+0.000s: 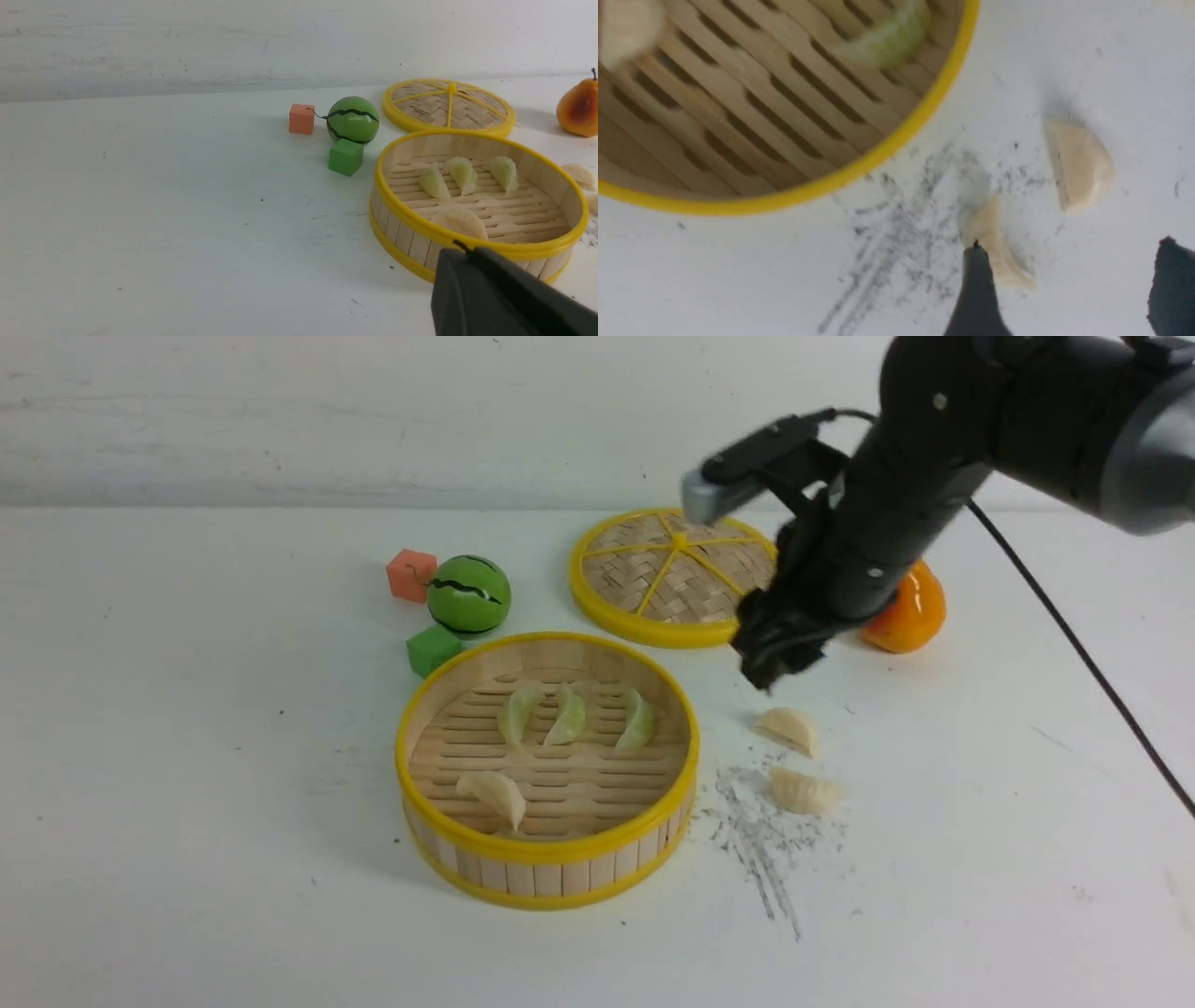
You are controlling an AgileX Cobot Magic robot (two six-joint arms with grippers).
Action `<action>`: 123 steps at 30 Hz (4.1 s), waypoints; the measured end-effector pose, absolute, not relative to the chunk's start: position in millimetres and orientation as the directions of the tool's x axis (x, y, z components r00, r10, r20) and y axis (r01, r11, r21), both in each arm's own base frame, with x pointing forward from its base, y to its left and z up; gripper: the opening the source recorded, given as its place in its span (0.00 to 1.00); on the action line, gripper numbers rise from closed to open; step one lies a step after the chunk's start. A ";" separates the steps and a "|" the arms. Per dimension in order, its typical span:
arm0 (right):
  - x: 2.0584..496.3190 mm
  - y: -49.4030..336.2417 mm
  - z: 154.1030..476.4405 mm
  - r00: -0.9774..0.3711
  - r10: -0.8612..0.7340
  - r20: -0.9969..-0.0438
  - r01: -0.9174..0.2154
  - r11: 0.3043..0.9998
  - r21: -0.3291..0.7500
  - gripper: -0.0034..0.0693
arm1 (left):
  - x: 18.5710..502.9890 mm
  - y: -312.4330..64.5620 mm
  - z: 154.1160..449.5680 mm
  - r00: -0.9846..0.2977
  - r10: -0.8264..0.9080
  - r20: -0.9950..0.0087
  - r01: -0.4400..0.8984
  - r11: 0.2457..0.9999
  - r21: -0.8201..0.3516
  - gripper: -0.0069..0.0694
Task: Put the dumplings into the steamer on the white table.
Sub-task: 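Reach for and grasp a dumpling lying on the table beside the steamer, then place the dumpling in the bamboo steamer basket with the right gripper, then reach for and grasp a dumpling lying on the table beside the steamer, then place the dumpling in the bamboo steamer basket with the right gripper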
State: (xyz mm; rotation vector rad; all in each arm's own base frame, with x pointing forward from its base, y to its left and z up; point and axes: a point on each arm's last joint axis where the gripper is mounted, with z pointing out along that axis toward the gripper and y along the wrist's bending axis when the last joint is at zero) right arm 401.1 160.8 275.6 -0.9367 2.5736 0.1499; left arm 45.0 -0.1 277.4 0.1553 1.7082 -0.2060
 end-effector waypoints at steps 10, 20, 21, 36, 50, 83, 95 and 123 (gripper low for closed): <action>425.6 157.6 204.7 -0.650 -0.696 -0.306 -0.726 0.687 -0.021 0.64 | 46.1 -0.1 277.4 -0.147 -0.002 -0.989 0.217 0.976 -0.034 0.07; 428.4 158.9 169.3 -0.695 -0.684 -0.221 -0.707 0.707 0.033 0.34 | 46.4 -0.1 277.4 -0.144 0.003 -0.990 0.216 0.976 -0.028 0.07; 427.4 158.6 169.9 -0.708 -0.675 -0.208 -0.696 0.716 0.044 0.31 | 46.4 -0.1 277.4 -0.144 0.003 -0.990 0.216 0.976 -0.028 0.07; 414.6 207.0 279.6 -0.766 -0.455 -0.455 -0.615 0.725 0.310 0.31 | 46.4 -0.1 277.5 -0.143 0.004 -0.990 0.216 0.976 -0.027 0.08; 410.2 286.8 205.1 -0.763 -0.463 -0.451 -0.625 0.705 0.334 0.31 | 46.4 0.0 277.6 -0.142 0.006 -0.990 0.215 0.976 -0.025 0.08; 484.5 130.2 229.6 -0.824 -0.451 -0.343 -0.512 0.852 0.108 0.59 | 46.6 0.6 277.8 -0.136 0.017 -0.991 0.211 0.977 -0.012 0.10; 491.8 136.0 172.5 -0.852 -0.451 -0.265 -0.497 0.856 0.143 0.40 | 46.9 0.6 277.8 -0.136 0.020 -0.990 0.210 0.978 -0.009 0.11; 413.3 262.0 252.1 -0.725 -0.597 -0.343 -0.663 0.740 0.112 0.38 | 46.9 0.6 277.8 -0.136 0.021 -0.990 0.210 0.978 -0.008 0.14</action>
